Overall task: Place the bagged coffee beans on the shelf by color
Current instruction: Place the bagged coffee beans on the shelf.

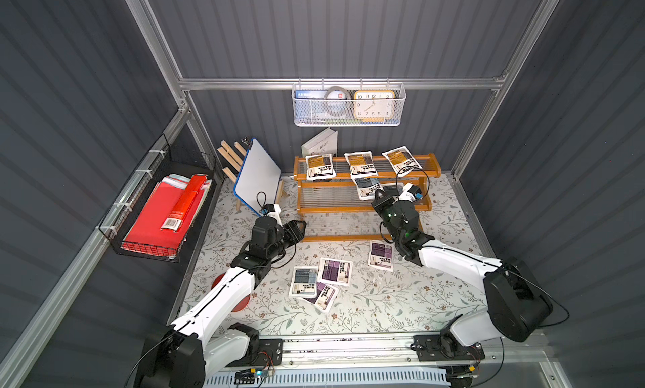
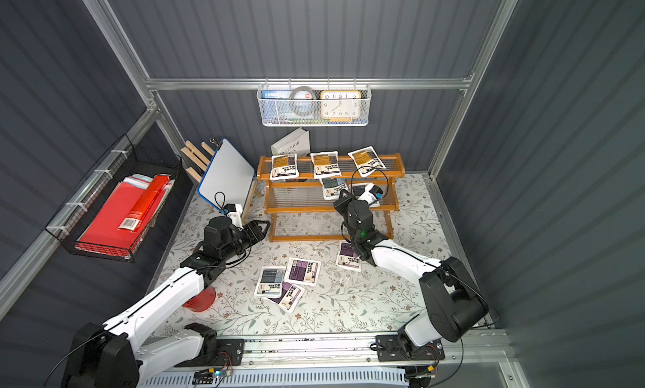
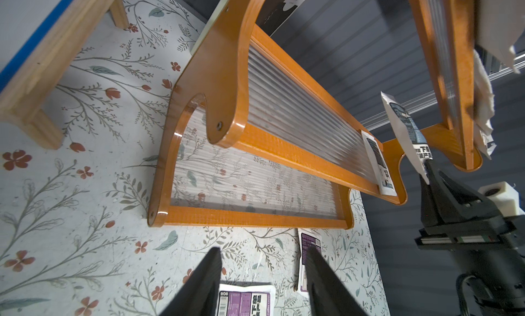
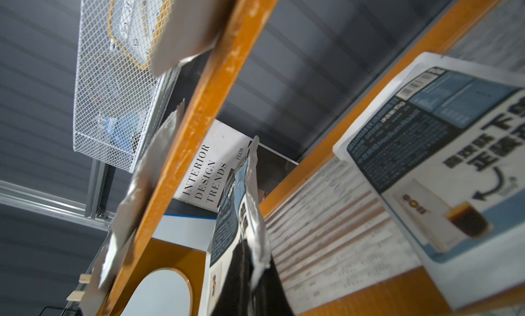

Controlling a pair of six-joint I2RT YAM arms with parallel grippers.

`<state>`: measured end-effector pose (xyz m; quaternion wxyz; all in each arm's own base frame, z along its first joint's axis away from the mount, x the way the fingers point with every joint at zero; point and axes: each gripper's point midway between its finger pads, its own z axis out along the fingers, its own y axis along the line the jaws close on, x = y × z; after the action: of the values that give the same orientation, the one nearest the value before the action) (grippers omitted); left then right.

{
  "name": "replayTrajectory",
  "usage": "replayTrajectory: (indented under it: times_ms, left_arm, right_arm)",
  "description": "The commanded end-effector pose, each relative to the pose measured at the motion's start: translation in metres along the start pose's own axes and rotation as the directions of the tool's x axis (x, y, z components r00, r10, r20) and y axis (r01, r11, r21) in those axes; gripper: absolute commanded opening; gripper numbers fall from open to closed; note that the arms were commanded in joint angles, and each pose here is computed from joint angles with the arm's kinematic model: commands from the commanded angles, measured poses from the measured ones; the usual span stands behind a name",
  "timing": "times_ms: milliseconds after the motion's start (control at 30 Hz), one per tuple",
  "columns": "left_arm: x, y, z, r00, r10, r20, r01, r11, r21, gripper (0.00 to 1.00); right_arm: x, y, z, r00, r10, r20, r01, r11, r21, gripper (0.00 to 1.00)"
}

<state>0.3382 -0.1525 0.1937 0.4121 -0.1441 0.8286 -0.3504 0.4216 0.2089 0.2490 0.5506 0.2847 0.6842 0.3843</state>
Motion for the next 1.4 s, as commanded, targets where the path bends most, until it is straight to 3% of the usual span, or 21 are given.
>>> replayTrajectory:
  times_ms: [0,533,600,733,867,1033,1367]
  left_arm:
    - [-0.007,-0.002,-0.007,1.0,0.004,0.019,-0.004,1.0,-0.006,0.52]
    - [0.005,0.009,-0.009,1.0,0.013,-0.018,-0.014,0.999,-0.039,0.52]
    - [0.006,0.011,-0.008,1.0,0.017,-0.023,-0.018,0.999,-0.045,0.52]
    - [0.009,0.014,-0.007,0.999,0.016,-0.031,-0.018,0.998,-0.052,0.52]
    - [0.01,0.015,-0.006,0.999,0.014,-0.036,-0.016,0.999,-0.05,0.52]
    - [0.011,0.014,-0.002,0.999,0.007,-0.041,-0.009,0.999,-0.04,0.52]
    - [0.02,0.022,-0.003,0.998,0.008,-0.058,-0.011,0.998,-0.054,0.52]
  right_arm:
    - [-0.015,0.004,0.007,0.995,0.046,0.085,-0.047,0.999,0.007,0.0]
    - [0.02,-0.017,0.034,0.996,0.09,0.013,-0.091,0.995,0.031,0.0]
    - [0.023,-0.016,0.035,0.996,0.095,0.001,-0.095,0.995,0.027,0.09]
    - [0.028,-0.011,0.033,0.995,0.092,-0.034,-0.091,0.995,0.035,0.35]
    - [0.038,-0.013,0.029,0.991,0.086,-0.102,-0.076,0.992,0.1,0.46]
    - [0.055,-0.019,0.021,0.973,0.114,-0.199,-0.079,0.981,0.175,0.51]
    - [0.064,-0.049,-0.009,0.96,0.095,-0.263,-0.022,0.963,0.269,0.52]
